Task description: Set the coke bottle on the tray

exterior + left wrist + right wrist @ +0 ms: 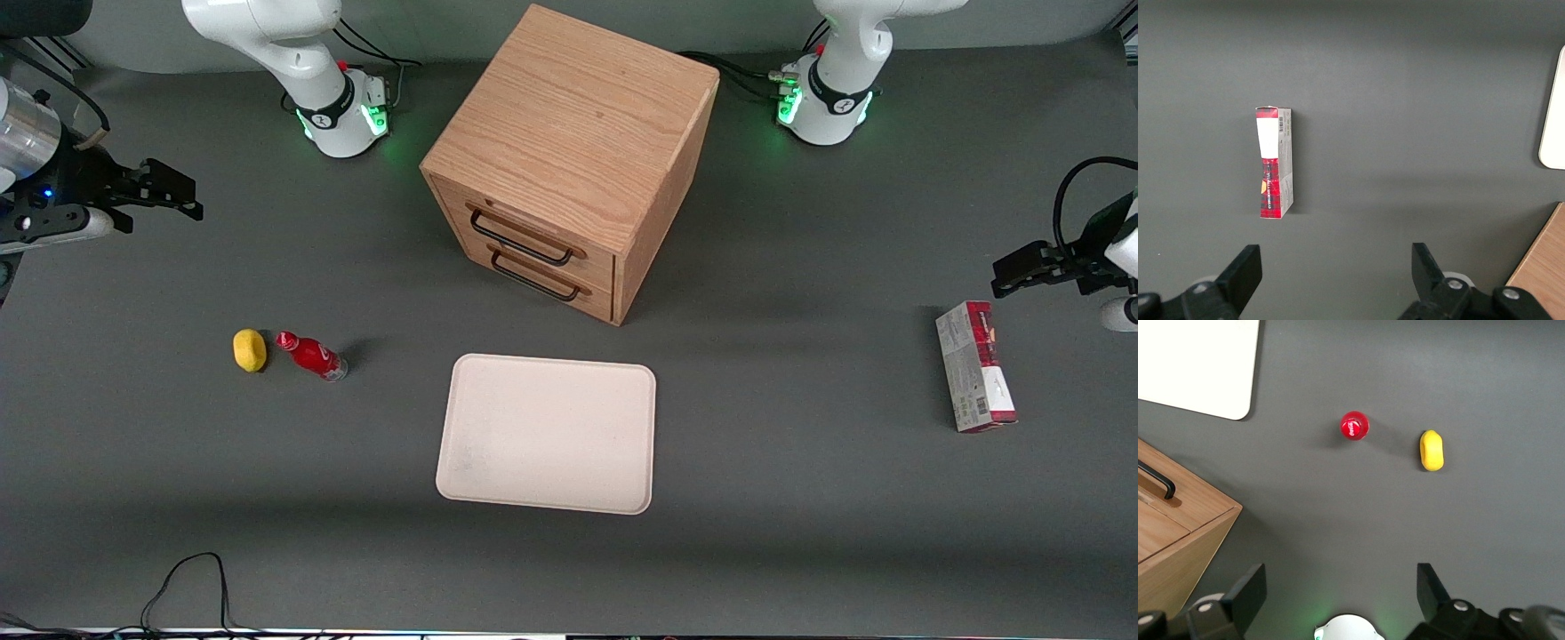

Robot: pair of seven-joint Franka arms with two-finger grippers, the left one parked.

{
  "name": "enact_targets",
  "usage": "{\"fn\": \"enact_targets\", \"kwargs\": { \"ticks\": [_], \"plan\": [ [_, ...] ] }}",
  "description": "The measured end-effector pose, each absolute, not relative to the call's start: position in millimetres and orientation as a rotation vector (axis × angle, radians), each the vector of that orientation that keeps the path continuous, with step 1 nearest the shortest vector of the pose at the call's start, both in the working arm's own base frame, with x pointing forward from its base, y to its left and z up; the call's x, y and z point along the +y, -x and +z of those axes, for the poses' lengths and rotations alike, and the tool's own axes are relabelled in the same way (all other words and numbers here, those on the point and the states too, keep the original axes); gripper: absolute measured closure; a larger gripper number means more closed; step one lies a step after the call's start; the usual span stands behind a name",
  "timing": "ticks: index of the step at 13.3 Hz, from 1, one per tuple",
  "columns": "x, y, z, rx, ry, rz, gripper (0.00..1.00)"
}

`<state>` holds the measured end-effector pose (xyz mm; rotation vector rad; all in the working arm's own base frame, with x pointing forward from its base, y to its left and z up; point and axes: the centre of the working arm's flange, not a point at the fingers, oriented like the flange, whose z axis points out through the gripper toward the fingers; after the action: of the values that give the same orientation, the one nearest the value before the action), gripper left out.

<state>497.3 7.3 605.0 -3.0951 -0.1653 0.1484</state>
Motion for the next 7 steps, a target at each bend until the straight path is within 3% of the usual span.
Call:
{"fn": "enact_targets", "kwargs": {
  "ticks": [7],
  "plan": [
    [4.0, -494.4, 603.5, -0.155, 3.091, 0.187, 0.00]
  ]
}}
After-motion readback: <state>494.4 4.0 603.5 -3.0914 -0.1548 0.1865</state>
